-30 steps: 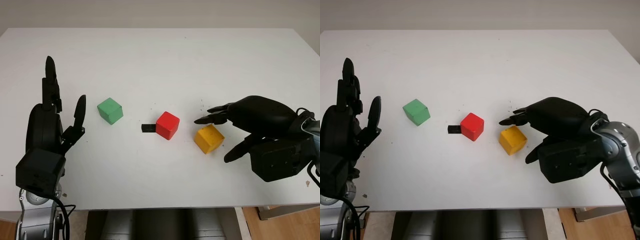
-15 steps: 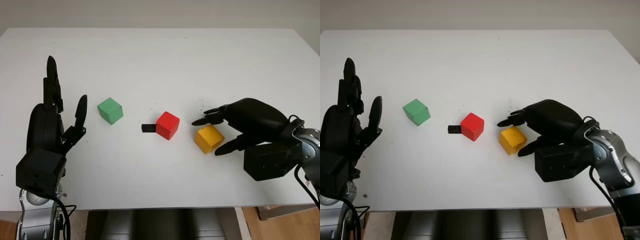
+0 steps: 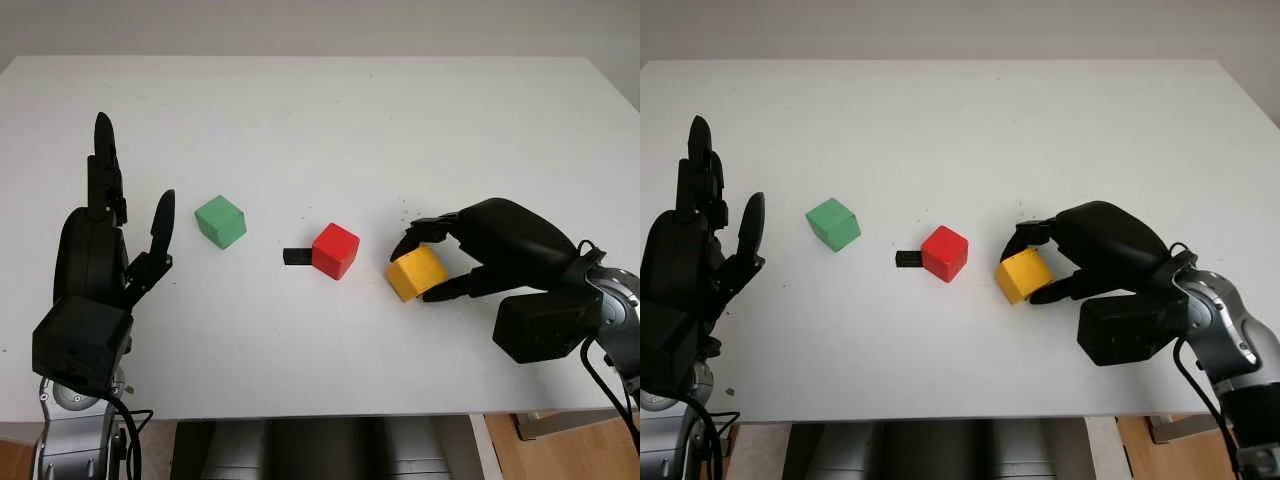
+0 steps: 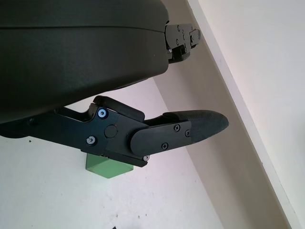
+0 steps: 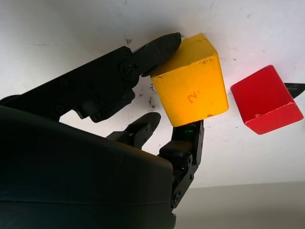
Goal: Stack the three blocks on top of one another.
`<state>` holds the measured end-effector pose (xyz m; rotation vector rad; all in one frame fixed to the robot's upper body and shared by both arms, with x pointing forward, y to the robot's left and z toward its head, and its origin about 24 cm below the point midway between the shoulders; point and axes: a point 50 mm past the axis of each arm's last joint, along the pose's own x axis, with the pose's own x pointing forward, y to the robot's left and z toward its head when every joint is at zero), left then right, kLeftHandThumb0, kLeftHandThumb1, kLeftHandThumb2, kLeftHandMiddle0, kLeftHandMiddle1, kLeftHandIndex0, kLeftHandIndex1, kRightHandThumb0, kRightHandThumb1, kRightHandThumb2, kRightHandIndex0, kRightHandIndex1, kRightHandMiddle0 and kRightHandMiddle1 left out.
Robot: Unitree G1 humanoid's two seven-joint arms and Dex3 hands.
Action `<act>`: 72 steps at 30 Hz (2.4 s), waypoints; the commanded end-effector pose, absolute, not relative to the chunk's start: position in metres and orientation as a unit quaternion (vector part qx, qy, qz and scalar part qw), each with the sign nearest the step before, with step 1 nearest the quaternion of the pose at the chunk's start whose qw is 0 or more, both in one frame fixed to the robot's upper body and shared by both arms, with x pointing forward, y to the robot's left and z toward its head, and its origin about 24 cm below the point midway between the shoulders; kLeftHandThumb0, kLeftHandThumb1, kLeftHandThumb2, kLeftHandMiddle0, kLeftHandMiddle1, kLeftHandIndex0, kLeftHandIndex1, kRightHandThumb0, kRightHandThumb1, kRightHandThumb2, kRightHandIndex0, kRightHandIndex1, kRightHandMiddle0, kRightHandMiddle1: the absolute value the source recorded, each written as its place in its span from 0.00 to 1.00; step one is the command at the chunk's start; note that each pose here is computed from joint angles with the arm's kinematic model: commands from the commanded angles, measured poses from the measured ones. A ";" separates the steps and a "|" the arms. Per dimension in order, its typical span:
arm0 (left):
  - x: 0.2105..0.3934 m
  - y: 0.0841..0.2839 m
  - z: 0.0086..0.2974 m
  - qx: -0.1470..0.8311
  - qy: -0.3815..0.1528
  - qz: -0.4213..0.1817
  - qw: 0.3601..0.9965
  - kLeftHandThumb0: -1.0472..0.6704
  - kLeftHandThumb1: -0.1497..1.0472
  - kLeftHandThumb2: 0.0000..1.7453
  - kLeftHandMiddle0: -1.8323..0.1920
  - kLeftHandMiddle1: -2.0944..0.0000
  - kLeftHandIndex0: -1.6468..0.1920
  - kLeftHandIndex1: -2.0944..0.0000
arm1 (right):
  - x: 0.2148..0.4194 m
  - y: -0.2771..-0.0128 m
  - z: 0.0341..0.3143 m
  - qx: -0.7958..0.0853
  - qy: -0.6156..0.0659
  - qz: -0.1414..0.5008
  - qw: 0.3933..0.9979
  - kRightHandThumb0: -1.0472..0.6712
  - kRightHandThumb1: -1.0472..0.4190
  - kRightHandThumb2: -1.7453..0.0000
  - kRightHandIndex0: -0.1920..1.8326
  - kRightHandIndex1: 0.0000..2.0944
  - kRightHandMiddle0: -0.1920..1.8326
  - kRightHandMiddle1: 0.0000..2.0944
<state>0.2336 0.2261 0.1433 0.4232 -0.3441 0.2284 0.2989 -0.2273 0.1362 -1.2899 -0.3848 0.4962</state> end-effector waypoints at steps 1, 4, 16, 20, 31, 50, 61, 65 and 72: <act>0.232 0.225 0.143 0.208 -0.172 0.112 0.956 0.23 1.00 0.33 0.98 0.98 0.98 0.97 | 0.302 -0.228 0.144 -0.589 -0.188 0.218 0.755 0.40 0.12 0.97 0.44 0.06 0.34 0.54; 0.232 0.225 0.143 0.211 -0.170 0.111 0.956 0.23 1.00 0.33 0.98 0.97 0.98 0.97 | 0.305 -0.230 0.147 -0.567 -0.176 0.214 0.775 0.41 0.10 0.96 0.43 0.05 0.31 0.56; 0.233 0.224 0.139 0.199 -0.165 0.107 0.960 0.23 1.00 0.33 0.98 0.98 0.98 0.98 | 0.328 -0.227 0.165 -0.426 -0.137 0.213 0.869 0.40 0.09 0.97 0.43 0.05 0.32 0.58; 0.232 0.224 0.139 0.203 -0.162 0.111 0.959 0.23 1.00 0.32 0.98 0.97 0.98 0.97 | 0.332 -0.218 0.169 -0.409 -0.147 0.229 0.871 0.39 0.08 0.97 0.43 0.05 0.32 0.61; 0.231 0.222 0.138 0.201 -0.163 0.114 0.959 0.23 1.00 0.33 0.98 0.97 0.98 0.97 | 0.348 -0.192 0.186 -0.352 -0.181 0.260 0.881 0.39 0.09 0.97 0.40 0.04 0.31 0.71; 0.228 0.222 0.136 0.201 -0.165 0.112 0.959 0.24 1.00 0.33 0.99 0.97 0.98 0.97 | 0.365 -0.157 0.175 -0.220 -0.106 0.336 0.910 0.35 0.05 0.97 0.28 0.00 0.22 0.83; 0.227 0.222 0.136 0.200 -0.159 0.113 0.960 0.23 1.00 0.33 0.99 0.98 0.98 0.97 | 0.363 -0.153 0.162 -0.241 -0.090 0.346 0.902 0.34 0.07 0.97 0.31 0.02 0.25 0.83; 0.228 0.222 0.136 0.195 -0.159 0.114 0.961 0.23 1.00 0.32 0.99 0.98 0.98 0.97 | 0.364 -0.153 0.156 -0.246 -0.083 0.350 0.900 0.33 0.07 0.97 0.31 0.02 0.26 0.82; 0.229 0.222 0.136 0.203 -0.156 0.115 0.960 0.23 1.00 0.32 0.99 0.97 0.98 0.97 | 0.363 -0.152 0.150 -0.220 -0.067 0.368 0.901 0.31 0.07 0.97 0.30 0.01 0.26 0.82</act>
